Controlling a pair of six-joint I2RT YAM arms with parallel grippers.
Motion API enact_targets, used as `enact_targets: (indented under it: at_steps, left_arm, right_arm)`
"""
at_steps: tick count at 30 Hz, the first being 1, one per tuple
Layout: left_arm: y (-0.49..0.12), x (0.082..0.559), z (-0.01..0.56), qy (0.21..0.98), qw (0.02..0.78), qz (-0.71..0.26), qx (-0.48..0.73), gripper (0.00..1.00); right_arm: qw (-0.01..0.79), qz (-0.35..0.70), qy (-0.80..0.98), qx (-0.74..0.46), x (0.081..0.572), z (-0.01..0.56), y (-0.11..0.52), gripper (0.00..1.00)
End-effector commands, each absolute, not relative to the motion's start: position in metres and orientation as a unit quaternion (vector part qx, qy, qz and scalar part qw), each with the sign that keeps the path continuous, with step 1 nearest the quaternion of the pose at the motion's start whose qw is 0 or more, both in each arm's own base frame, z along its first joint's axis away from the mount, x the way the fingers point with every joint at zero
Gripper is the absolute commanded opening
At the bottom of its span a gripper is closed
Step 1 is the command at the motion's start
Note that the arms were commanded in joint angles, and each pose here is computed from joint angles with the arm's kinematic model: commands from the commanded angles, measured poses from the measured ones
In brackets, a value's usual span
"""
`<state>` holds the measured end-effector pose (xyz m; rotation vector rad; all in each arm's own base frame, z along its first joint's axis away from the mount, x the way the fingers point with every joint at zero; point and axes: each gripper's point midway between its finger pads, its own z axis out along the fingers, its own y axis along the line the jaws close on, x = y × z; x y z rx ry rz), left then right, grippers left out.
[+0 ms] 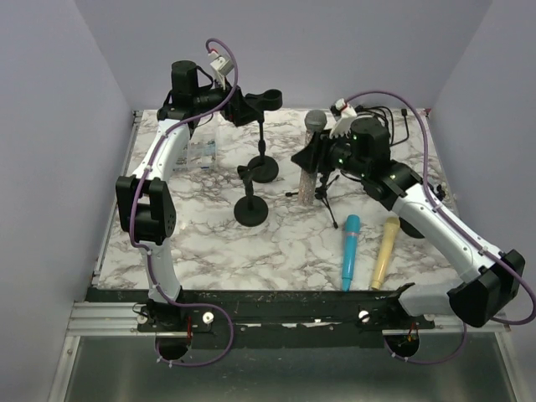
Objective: Remove the microphone from the stand
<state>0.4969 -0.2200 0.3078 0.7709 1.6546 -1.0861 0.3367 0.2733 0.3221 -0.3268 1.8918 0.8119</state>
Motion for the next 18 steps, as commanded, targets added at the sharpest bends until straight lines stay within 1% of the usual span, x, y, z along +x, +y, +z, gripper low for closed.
enact_targets:
  at_steps: [1,7,11,15,18]
  left_arm:
    - [-0.214,0.485,0.337,0.683,0.500,-0.440,0.300,0.99]
    - [-0.210,0.468,0.358,0.696,0.496,-0.442,0.271,0.99]
    - [-0.207,0.464,0.366,0.716,0.481,-0.463,0.203,0.98]
    - [-0.208,0.466,0.362,0.733,0.449,-0.495,0.128,0.90]
    - [-0.206,0.473,0.355,0.746,0.437,-0.496,0.081,0.85]
  right_arm:
    - [0.401,0.385,0.822,-0.122,0.285,0.278,0.273,0.01]
    - [0.340,0.348,0.871,-0.074,0.266,0.201,0.253,0.02]
    - [0.297,0.332,0.895,-0.037,0.260,0.160,0.249,0.04]
    - [0.264,0.314,0.912,0.001,0.260,0.127,0.246,0.05]
    - [0.238,0.298,0.924,0.021,0.257,0.106,0.244,0.05]
